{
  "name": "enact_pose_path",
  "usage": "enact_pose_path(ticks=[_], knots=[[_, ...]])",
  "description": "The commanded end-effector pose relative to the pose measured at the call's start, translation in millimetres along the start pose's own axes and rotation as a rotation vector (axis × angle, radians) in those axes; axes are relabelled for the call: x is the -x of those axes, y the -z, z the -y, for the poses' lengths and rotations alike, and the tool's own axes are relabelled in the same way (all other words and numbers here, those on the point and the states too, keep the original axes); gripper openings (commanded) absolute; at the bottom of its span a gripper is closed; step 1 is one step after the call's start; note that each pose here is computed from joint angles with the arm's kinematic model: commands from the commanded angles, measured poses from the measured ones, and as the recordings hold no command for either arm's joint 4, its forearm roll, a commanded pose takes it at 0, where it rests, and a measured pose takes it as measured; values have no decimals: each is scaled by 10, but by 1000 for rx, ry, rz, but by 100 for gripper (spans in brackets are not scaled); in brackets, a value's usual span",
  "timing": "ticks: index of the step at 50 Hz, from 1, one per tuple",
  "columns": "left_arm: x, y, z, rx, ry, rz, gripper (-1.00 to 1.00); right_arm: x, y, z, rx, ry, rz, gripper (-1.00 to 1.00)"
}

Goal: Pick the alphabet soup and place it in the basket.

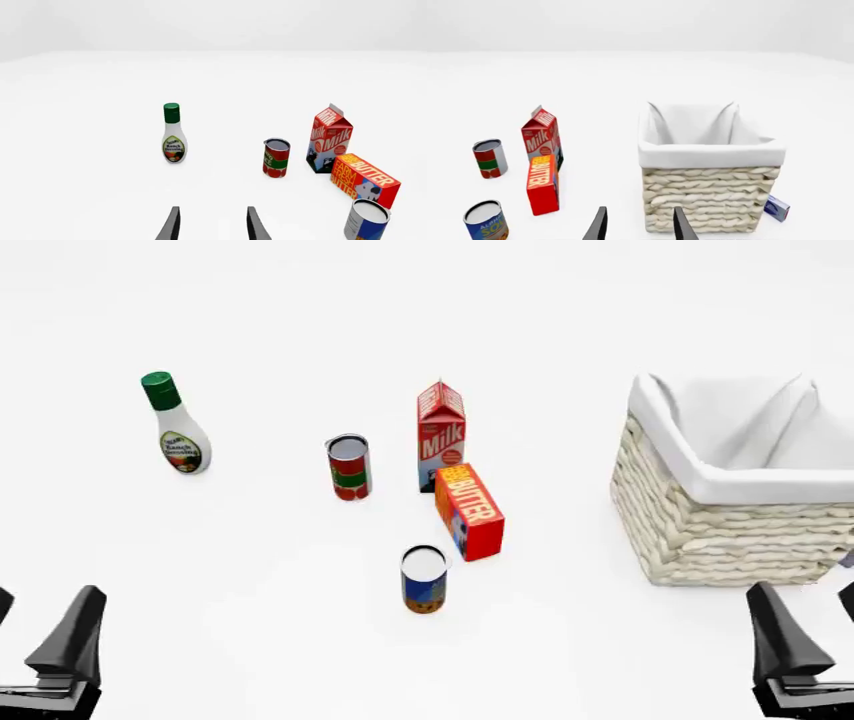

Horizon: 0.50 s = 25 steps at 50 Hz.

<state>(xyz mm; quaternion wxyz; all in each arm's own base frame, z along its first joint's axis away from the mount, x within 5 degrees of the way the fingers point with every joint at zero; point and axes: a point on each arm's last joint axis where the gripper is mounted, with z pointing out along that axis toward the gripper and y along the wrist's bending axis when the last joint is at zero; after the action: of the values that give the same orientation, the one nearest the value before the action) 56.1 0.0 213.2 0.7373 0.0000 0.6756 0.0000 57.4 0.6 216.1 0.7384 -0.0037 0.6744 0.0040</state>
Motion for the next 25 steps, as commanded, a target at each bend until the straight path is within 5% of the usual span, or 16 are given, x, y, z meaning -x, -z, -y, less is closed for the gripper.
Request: enact_pose_path(ticks=[1,25], knots=[[0,0,0,0,0,0,100,-18,14,8,-14,-4,-5,100],[0,0,0,0,0,0,100,51,22,-2,3,-24,0,100]])
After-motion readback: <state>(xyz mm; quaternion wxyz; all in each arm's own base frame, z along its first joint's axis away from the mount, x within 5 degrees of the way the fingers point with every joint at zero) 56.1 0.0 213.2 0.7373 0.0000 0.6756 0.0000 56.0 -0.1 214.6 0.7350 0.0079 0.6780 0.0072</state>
